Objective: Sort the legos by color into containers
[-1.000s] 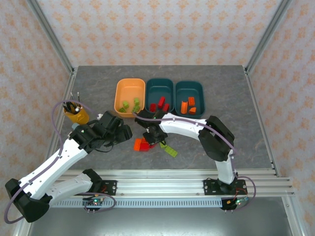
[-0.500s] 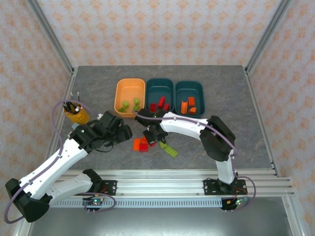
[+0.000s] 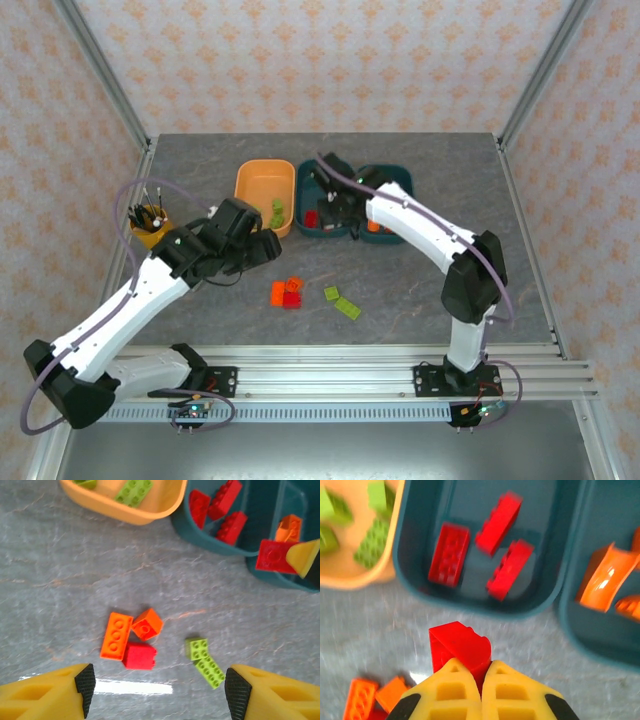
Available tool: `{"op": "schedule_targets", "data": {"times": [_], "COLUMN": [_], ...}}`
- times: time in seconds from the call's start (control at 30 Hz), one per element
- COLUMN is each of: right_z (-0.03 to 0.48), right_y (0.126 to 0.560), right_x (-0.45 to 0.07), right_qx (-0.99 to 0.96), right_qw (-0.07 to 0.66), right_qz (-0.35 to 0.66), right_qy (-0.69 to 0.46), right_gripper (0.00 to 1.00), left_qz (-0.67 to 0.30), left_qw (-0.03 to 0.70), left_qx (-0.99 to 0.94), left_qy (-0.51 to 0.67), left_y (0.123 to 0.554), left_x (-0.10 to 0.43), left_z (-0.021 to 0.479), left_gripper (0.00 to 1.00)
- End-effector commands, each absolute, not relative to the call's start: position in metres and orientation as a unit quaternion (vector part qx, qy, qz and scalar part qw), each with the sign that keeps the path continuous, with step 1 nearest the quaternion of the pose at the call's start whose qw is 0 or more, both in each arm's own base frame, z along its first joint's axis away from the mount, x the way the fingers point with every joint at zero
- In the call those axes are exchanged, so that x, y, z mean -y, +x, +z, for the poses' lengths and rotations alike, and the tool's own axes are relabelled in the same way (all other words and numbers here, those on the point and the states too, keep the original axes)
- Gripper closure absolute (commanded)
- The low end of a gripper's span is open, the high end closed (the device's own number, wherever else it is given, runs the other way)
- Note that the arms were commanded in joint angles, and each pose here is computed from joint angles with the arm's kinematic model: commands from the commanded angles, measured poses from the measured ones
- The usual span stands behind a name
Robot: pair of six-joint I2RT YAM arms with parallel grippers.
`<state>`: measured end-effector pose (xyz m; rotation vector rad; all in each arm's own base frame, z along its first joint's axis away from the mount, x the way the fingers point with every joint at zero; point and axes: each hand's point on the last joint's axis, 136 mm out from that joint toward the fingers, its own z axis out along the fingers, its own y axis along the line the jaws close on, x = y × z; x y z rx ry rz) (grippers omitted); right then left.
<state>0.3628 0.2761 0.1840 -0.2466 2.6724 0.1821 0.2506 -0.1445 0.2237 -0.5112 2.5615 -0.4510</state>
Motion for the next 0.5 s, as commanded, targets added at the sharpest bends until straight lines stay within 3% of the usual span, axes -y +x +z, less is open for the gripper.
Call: {"op": "schedule_targets", "data": {"times": [0.0,0.27,0.47], "right_z": [0.174,0.151,0.114], "right_y": [0.397,0.478,0.502], "right_x": [-0.269,-0.285,-0.311], "right_qx": [-0.971,-0.968,-0.970], "right_qw": [0.228,0.240,0.217], "right_qz": [0.032,0.060,0.096], "right_qy": [-0.069,-0.033,-0.050], "right_gripper": [1.00,1.00,1.00], "left_qz": [-0.173,-0.171,-0.159], "left_qw": [0.261,0.261,0.247], "left_qx": [-0.931,-0.933,-0.938], "left_qy": [-0.187,-0.179,-0.182], "left_y": [0.280,0.329,0.336], "left_x": [0.147,0.155,0.155], "left_z": [0.238,0.238,0.220], "left_gripper": [0.27,0.27,0.27]}}
